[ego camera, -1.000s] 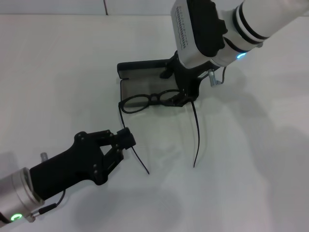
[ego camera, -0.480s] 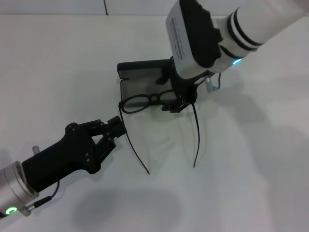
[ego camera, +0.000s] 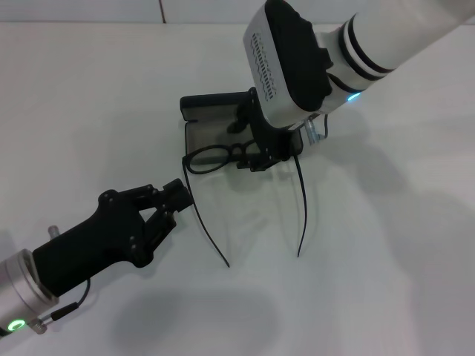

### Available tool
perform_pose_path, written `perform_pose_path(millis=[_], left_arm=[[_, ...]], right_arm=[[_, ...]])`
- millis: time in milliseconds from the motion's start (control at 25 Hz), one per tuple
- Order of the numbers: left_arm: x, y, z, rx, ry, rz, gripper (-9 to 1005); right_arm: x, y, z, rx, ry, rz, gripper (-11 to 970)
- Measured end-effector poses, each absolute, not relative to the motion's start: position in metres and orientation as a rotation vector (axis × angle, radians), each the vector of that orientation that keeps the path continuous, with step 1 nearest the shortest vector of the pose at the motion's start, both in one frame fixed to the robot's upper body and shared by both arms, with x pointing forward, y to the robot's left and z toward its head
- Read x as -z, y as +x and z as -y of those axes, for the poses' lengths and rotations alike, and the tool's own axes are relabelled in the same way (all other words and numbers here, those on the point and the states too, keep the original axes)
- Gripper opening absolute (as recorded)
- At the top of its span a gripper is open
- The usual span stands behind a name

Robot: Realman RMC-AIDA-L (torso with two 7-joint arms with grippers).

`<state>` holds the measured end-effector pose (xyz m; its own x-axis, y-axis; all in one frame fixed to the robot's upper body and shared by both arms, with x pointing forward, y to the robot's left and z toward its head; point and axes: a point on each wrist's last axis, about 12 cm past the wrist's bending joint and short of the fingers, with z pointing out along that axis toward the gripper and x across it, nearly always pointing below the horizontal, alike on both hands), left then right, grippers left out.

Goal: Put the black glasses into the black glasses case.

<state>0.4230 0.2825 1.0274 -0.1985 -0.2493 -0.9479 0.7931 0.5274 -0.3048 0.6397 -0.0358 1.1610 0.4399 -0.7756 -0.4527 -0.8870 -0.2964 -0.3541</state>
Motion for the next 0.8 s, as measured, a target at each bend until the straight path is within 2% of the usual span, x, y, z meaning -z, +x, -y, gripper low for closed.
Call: perform_pose_path(millis=[80,520,800], left_arm=[[-1.0270,0.4225,-0.2826,1.015,0.492,-1.485,127],[-1.0272,0.4228,-0.2827,1.013,0.488,-1.483,127],[-1.0266,0.4221,-0.2817,1.018,0.483,-1.483,128]], right_arm=[[-1.1595,0.6386,0.0365,-0.261,-2.143,-1.388,601],[-1.1550,0.6343,0.0382,-0.290,-2.149,-1.399,408],[-1.1508,0.6311,0.0404,-0.302,-2.161,-1.409,249]])
